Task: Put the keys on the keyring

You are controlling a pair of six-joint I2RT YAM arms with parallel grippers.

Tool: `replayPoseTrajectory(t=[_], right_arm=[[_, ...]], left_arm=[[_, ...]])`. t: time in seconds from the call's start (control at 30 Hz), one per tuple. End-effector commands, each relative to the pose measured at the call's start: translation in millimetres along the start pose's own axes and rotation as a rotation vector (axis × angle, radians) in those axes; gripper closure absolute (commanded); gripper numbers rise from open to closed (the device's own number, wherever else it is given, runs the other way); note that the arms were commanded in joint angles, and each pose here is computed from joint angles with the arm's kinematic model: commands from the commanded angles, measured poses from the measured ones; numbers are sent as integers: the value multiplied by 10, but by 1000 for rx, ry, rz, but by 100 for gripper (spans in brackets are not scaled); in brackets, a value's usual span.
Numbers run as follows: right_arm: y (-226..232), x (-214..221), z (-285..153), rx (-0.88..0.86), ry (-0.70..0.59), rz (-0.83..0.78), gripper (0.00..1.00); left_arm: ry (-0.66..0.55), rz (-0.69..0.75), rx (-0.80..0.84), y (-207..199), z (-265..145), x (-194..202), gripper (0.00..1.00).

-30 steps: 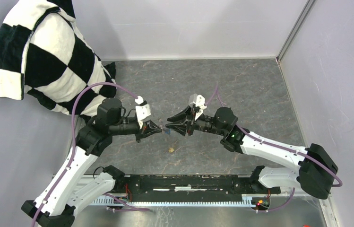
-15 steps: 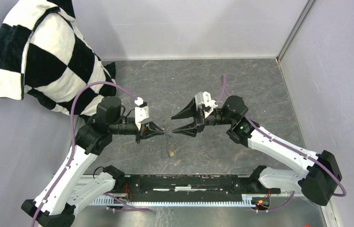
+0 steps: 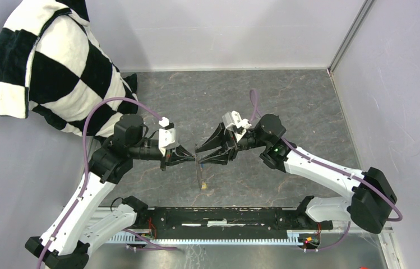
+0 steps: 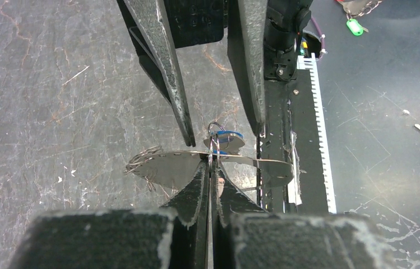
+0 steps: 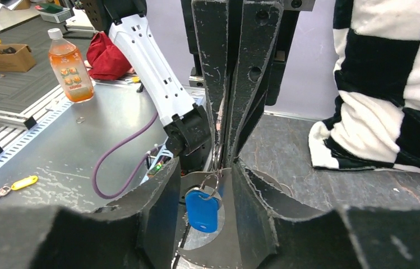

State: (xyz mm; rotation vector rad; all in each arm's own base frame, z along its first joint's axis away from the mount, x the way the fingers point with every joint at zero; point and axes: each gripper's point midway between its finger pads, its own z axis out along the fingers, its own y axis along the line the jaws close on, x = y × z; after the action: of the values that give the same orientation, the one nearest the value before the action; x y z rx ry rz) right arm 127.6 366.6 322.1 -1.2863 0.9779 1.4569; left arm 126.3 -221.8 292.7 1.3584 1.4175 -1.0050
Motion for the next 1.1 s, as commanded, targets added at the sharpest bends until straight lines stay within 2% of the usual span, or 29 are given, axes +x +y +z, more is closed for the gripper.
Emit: replayPoseTrajectory(t=[0.0, 0.17, 0.27, 0.33, 0.5, 0.57, 0.8, 1.07], right_arm=[[11, -237, 77, -32, -46, -56, 60], [-12, -173, 114, -41, -35, -25, 78], [-17, -169, 119, -36, -34, -23, 99], [-73, -128, 109, -7, -3, -19, 100], [-286, 118, 4, 105, 197, -48, 99], [-354, 220, -62, 144, 284, -42, 100], [-407, 377, -75, 169, 453, -37, 100], [-385, 387, 11, 144, 491, -26, 100]], left_arm=[[-68, 112, 26, -46, -42, -279, 98], [-70, 113, 32, -61, -45, -283, 98], [-63, 112, 33, -67, -47, -255, 98], [-40, 108, 21, -43, -44, -187, 97], [75, 96, -32, 71, -70, 67, 57], [108, 111, -32, 92, -84, 112, 50], [147, 148, -51, 261, -67, 54, 50], [176, 135, -58, 382, -17, 84, 55]])
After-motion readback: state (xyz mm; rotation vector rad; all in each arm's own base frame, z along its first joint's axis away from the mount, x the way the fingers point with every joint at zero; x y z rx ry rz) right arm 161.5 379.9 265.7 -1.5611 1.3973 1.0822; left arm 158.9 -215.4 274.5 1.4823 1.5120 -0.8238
